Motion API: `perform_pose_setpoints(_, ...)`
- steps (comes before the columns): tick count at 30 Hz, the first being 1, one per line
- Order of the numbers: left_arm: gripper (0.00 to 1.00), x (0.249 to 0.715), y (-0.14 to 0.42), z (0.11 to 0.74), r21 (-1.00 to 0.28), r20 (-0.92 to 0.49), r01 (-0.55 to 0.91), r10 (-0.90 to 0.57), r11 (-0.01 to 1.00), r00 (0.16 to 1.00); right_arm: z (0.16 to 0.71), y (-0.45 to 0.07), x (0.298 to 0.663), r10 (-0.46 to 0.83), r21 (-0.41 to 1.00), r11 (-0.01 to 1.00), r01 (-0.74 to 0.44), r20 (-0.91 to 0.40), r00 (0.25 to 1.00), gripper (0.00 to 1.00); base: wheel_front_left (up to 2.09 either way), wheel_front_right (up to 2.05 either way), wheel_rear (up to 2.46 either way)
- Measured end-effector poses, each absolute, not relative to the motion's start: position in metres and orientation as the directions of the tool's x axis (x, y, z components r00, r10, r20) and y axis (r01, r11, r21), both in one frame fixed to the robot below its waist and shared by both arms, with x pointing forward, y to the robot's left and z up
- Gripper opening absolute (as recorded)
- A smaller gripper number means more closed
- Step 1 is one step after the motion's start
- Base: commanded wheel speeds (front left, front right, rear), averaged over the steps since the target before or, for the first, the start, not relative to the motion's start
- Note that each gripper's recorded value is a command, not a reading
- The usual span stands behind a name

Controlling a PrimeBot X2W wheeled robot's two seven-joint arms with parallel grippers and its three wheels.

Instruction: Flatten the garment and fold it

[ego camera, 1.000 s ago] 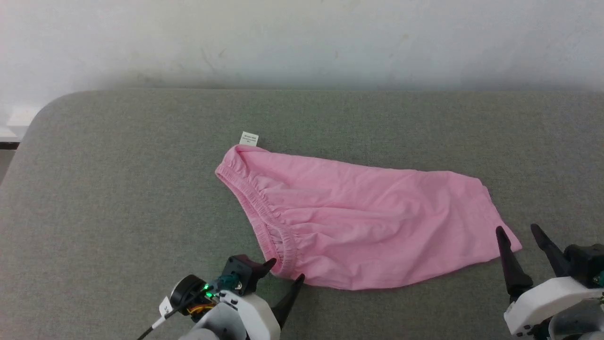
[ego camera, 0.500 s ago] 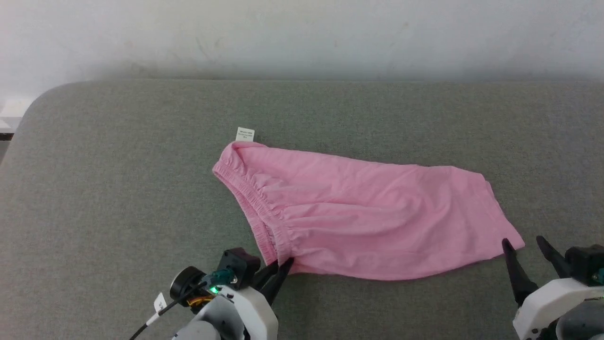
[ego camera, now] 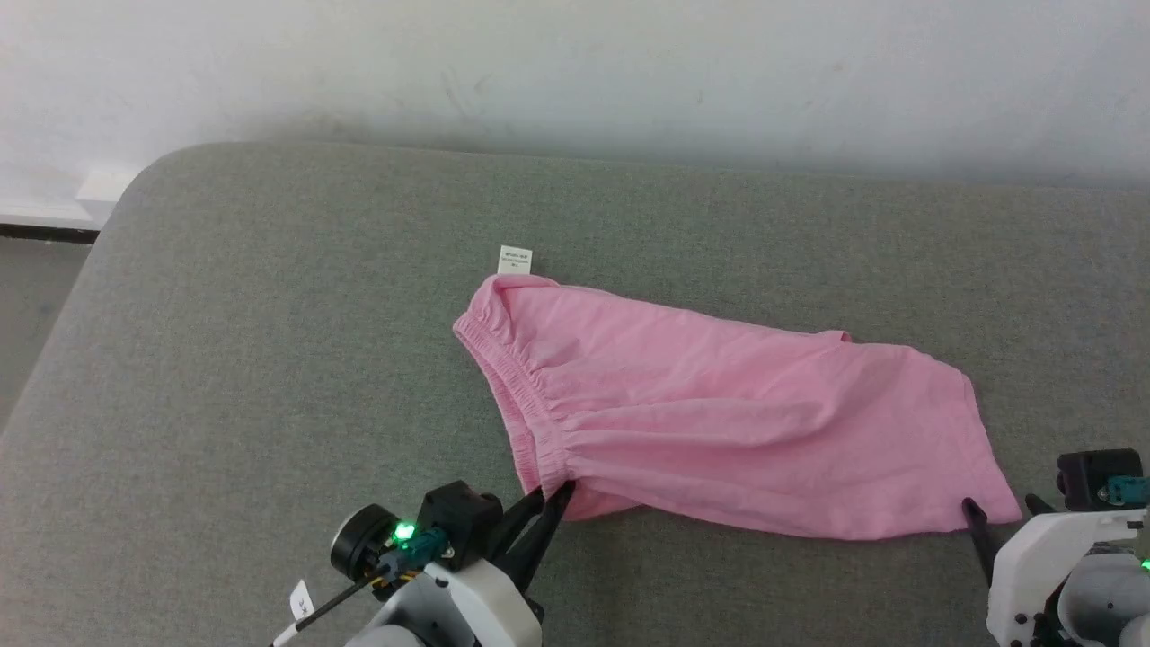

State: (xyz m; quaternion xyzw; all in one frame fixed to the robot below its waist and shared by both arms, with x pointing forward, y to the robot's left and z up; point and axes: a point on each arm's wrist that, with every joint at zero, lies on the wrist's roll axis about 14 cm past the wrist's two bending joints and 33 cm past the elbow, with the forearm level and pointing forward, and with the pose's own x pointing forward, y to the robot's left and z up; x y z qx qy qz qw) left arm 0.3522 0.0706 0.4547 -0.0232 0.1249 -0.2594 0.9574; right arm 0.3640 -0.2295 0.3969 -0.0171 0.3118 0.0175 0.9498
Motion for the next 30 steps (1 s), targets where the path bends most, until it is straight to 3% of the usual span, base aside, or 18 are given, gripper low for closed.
perform_pose_setpoints(8, 0.0, 0.349, 0.068, 0.448, -0.114, -0.247, 0.496, -0.508, 0.861, 0.825, 0.373, -0.223, 0.357, 0.035, -0.01, 0.998, -0.06, -0.705, 0.708, 1.0, 0.0, 0.0, 0.0)
perform_pose_setpoints(9, 0.0, 0.349, 0.068, 0.447, -0.111, -0.251, 0.496, -0.508, 0.861, 0.824, 0.373, -0.223, 0.357, 0.037, -0.007, 0.998, -0.059, -0.707, 0.706, 0.73, 0.0, 0.0, 0.0)
perform_pose_setpoints(11, 0.0, 0.349, 0.069, 0.445, -0.109, -0.254, 0.497, -0.507, 0.861, 0.823, 0.373, -0.222, 0.358, 0.041, -0.001, 0.998, -0.058, -0.705, 0.708, 0.0, 0.0, 0.0, 0.0)
perform_pose_setpoints(16, 0.0, 0.348, 0.07, 0.449, -0.099, -0.238, 0.501, -0.509, 0.86, 0.827, 0.38, -0.221, 0.36, 0.053, 0.021, 0.998, -0.052, -0.681, 0.731, 0.0, 0.0, 0.0, 0.0)
perform_pose_setpoints(21, 0.0, 0.35, 0.073, 0.465, -0.067, -0.187, 0.508, -0.511, 0.859, 0.839, 0.41, -0.226, 0.37, 0.06, 0.052, 0.998, -0.037, -0.593, 0.803, 0.0, 0.0, 0.0, 0.0)
perform_pose_setpoints(30, 0.0, 0.367, 0.091, 0.556, 0.062, 0.045, 0.503, -0.506, 0.862, 0.861, 0.547, -0.218, 0.405, 0.166, 0.13, 0.982, -0.135, -0.266, 0.95, 0.0, 0.0, 0.0, 0.0)
